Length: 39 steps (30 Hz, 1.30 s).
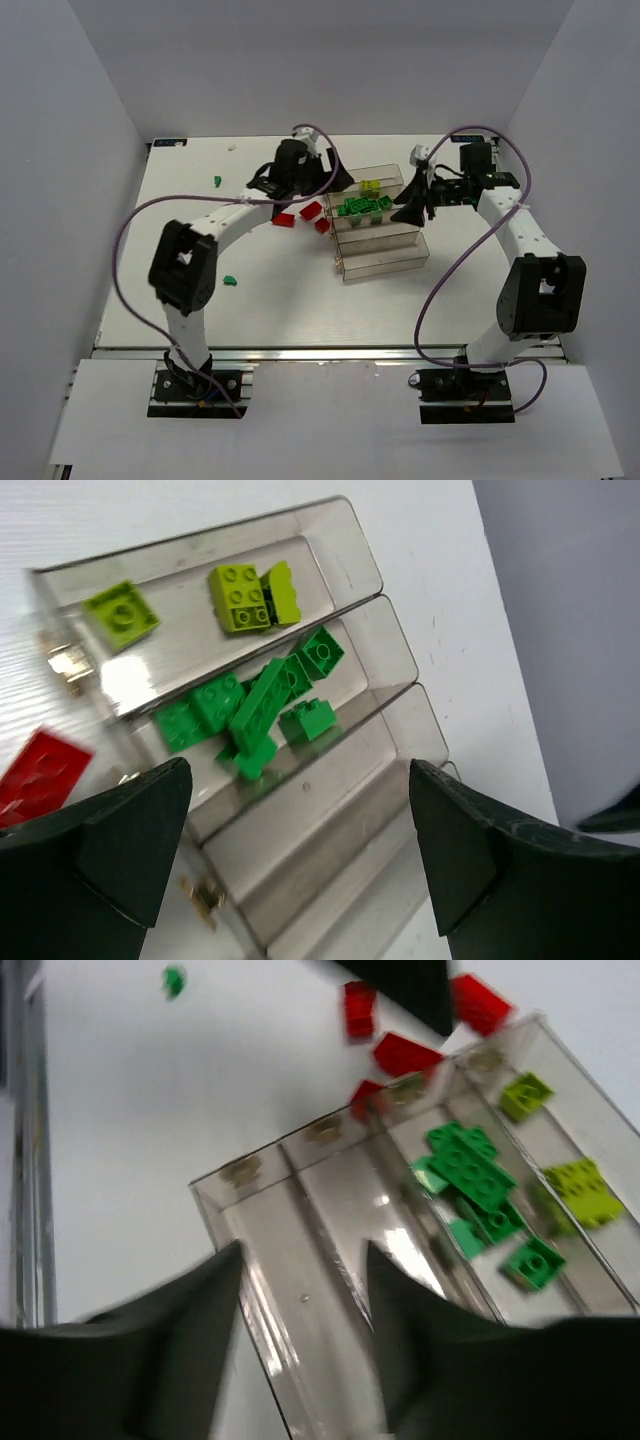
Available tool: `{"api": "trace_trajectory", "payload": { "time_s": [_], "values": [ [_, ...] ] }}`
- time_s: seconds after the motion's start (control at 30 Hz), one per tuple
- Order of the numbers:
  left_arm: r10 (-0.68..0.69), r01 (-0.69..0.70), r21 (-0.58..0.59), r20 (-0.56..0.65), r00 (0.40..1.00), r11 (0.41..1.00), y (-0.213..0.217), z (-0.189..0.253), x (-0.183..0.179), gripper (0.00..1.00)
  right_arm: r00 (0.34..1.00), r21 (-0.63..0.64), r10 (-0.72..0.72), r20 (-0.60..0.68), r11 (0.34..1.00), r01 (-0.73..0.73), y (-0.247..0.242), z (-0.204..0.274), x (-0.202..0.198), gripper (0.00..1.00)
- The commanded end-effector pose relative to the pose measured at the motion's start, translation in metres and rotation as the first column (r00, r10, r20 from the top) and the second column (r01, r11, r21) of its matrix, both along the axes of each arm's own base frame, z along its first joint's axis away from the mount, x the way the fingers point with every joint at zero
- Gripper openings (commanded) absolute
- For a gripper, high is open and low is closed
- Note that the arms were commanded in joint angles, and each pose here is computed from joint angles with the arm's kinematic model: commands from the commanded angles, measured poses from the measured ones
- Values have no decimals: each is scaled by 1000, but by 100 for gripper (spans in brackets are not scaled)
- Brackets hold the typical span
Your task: Sort the legos into containers by color
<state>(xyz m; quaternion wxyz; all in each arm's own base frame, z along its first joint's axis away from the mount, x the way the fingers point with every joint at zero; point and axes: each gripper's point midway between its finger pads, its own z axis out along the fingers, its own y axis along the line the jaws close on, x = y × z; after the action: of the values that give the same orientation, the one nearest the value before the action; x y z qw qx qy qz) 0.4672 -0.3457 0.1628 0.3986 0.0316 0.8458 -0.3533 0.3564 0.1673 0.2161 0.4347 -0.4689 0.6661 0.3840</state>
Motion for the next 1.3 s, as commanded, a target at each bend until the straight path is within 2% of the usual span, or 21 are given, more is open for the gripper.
{"api": "trace_trajectory", "payload": {
  "time_s": [0.0, 0.03, 0.1, 0.2, 0.23, 0.27, 0.3, 0.33, 0.37, 0.43, 0.47, 0.5, 0.53, 0.57, 0.63, 0.7, 0.73, 0.8, 0.83, 1.07, 1.27],
  "values": [
    [193, -192, -10, 67, 979, 981, 75, 65, -15, 98, 945, -21, 288, 156, 957, -288, 28, 0, -55, 63],
    [217, -217, -3, 58, 974, 976, 90, 63, -22, 98, 945, -24, 312, 100, 950, -311, 34, -5, -67, 67],
    [308, -309, 14, 37, 951, 951, 132, 59, -31, 98, 910, -103, 402, 98, 914, -393, 43, -22, -82, 74],
    [439, -440, 46, 27, 898, 897, 193, 60, -56, 98, 848, -186, 527, 61, 840, -509, 81, -41, -106, 72],
    [468, -468, 76, 22, 884, 881, 207, 54, -64, 98, 844, -208, 533, 56, 833, -513, 92, -46, -107, 71],
    [509, -512, 76, 46, 859, 856, 224, 67, -71, 98, 868, -252, 496, 10, 841, -478, 97, -53, -107, 70],
    [565, -565, 133, 38, 824, 815, 243, 61, -80, 98, 853, -278, 515, 85, 835, -476, 124, -59, -106, 68],
    [590, -590, 148, 46, 806, 794, 252, 65, -85, 98, 869, -342, 484, 106, 838, -425, 132, -68, -100, 68],
    [631, -629, 182, 53, 774, 756, 268, 68, -96, 98, 893, -349, 444, 81, 852, -391, 144, -76, -102, 68],
    [650, -649, 215, 78, 756, 730, 281, 77, -105, 98, 864, -362, 484, 135, 836, -412, 184, -75, -114, 68],
    [663, -665, 217, 93, 743, 715, 286, 87, -108, 98, 882, -382, 460, 104, 837, -392, 197, -88, -111, 68],
    [674, -678, 220, 103, 731, 702, 292, 94, -117, 98, 887, -368, 458, 51, 835, -410, 217, -91, -128, 70],
    [691, -698, 218, 121, 712, 682, 298, 101, -120, 98, 885, -348, 458, 79, 845, -406, 238, -79, -127, 75],
    [699, -710, 206, 134, 702, 674, 302, 110, -124, 98, 897, -363, 439, 60, 846, -390, 252, -92, -125, 86],
    [719, -736, 184, 158, 676, 652, 310, 125, -137, 98, 918, -328, 388, 81, 880, -343, 290, -86, -131, 89],
    [734, -756, 160, 183, 655, 635, 318, 139, -152, 98, 923, -306, 379, 62, 888, -344, 314, -101, -135, 89],
    [743, -768, 157, 193, 641, 621, 322, 143, -157, 98, 949, -278, 310, 49, 917, -285, 326, -99, -129, 89],
    [751, -777, 157, 197, 630, 610, 328, 145, -169, 98, 960, -288, 276, 45, 924, -252, 347, -118, -125, 89],
    [761, -789, 135, 211, 613, 599, 332, 153, -178, 98, 980, -294, 195, 45, 940, -174, 359, -124, -110, 89],
    [796, -827, 112, 226, 561, 551, 351, 153, -219, 98, 988, -281, 158, -6, 948, -153, 391, -145, -117, 86],
    [796, -828, 125, 227, 561, 547, 354, 149, -228, 98, 994, -252, 114, 2, 962, -109, 414, -154, -108, 82]
  ]
}}
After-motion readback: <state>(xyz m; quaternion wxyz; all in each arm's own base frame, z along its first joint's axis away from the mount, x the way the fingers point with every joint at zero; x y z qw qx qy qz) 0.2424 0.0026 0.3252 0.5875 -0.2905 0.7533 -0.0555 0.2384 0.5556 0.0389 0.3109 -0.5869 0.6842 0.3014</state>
